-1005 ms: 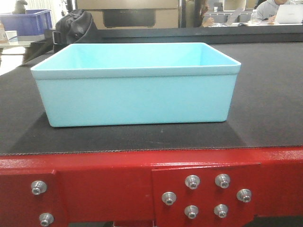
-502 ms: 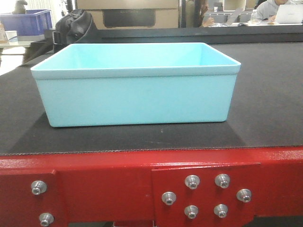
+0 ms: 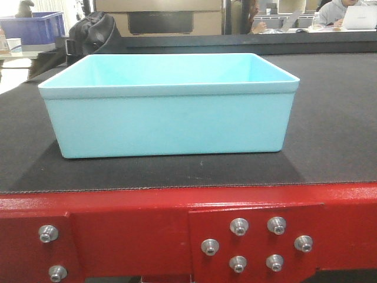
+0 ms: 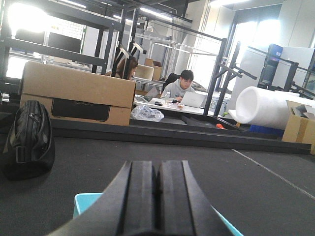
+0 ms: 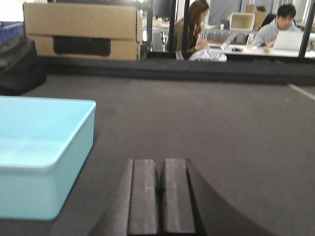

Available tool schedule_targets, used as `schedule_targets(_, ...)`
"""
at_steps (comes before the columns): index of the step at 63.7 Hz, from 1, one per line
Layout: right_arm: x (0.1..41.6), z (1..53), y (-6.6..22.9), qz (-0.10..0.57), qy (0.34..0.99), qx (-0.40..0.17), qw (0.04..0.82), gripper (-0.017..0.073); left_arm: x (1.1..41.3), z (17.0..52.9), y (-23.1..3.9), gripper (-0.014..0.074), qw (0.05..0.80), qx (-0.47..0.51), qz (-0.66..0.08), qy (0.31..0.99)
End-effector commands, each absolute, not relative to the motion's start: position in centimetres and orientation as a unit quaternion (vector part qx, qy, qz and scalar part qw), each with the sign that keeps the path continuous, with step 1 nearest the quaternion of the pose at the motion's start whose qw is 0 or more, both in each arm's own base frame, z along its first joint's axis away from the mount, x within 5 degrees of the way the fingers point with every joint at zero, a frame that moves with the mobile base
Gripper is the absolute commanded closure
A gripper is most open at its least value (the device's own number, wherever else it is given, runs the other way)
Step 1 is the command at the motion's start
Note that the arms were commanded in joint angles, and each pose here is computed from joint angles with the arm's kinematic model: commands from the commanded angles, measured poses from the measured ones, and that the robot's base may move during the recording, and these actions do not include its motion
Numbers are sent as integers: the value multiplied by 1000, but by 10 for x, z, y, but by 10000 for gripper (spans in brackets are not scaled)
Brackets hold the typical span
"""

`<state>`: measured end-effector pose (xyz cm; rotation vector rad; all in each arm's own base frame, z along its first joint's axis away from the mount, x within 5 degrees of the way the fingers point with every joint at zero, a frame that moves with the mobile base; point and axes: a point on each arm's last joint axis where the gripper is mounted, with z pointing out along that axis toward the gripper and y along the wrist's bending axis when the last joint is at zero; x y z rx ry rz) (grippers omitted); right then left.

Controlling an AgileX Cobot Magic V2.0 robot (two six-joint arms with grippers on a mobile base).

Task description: Fetch blue bin and place on conveyor start

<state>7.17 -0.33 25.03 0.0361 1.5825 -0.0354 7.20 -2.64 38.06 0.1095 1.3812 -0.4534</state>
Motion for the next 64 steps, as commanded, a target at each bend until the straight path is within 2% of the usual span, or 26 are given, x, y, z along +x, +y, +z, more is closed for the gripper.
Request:
schedule_targets(1,67,236,-3,-19,703,17,711,724,71,382,-26,704,751,47,-210,625)
schedule_targets(23,56,210,-3,-43,686,-7,726,724,71,382,-26,704,751,47,-210,624)
schedule_targets(64,56,213,-3,-8,677,25,735,724,71,382,-26,704,750,47,-210,625)
